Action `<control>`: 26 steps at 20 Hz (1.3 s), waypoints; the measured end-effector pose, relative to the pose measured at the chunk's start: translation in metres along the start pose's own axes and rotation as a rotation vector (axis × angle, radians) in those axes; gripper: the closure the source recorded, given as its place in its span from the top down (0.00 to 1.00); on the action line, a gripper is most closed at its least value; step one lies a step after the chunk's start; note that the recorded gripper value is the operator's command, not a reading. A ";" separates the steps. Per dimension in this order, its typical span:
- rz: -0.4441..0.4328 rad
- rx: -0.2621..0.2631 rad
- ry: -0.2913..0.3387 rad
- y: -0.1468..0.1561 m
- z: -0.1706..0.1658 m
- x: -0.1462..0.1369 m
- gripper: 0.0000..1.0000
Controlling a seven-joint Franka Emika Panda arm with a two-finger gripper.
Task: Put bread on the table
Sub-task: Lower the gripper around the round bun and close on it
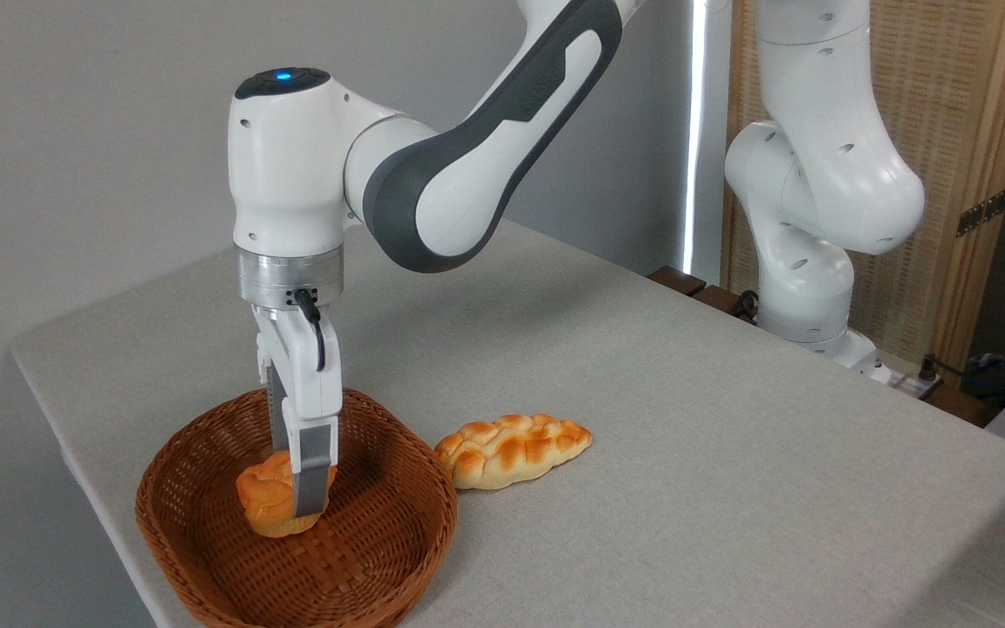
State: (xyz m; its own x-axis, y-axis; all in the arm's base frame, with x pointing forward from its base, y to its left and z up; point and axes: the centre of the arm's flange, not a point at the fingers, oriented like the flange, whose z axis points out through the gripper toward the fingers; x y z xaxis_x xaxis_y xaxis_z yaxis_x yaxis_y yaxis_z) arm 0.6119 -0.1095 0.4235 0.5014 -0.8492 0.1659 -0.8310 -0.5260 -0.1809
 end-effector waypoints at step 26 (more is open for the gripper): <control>0.045 0.003 0.001 -0.002 -0.001 -0.001 0.47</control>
State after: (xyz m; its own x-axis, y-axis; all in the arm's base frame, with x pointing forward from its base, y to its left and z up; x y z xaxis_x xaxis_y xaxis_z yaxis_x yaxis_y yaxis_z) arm 0.6128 -0.1078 0.4249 0.4631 -0.8720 0.1587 -0.8521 -0.4873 -0.1907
